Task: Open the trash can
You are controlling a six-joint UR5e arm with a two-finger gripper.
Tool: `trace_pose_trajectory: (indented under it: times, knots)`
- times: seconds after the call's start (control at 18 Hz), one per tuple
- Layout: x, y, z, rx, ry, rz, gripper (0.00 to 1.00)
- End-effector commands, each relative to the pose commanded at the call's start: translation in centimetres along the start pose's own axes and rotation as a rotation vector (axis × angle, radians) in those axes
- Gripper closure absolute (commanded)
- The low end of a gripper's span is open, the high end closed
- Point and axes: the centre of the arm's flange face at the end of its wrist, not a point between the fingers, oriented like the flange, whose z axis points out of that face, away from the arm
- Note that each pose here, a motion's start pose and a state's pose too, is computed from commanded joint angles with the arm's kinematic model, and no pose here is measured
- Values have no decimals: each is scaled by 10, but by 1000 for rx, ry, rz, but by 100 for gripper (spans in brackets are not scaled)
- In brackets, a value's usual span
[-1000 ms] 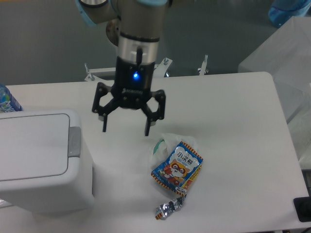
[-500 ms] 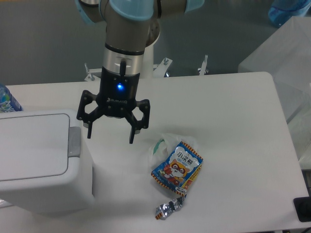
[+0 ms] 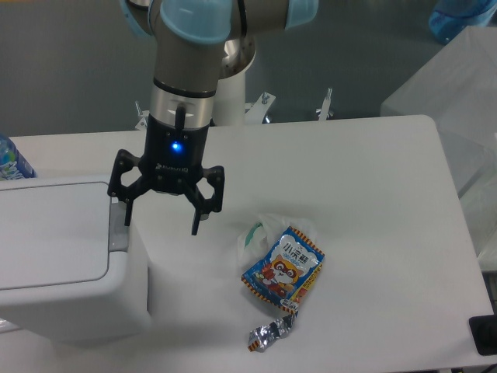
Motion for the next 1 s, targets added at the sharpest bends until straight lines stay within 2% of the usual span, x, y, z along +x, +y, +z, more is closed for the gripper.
trace_pose_trajectory:
  times: [1.0]
  knots:
    - [-4, 2, 10, -16, 0, -3, 0]
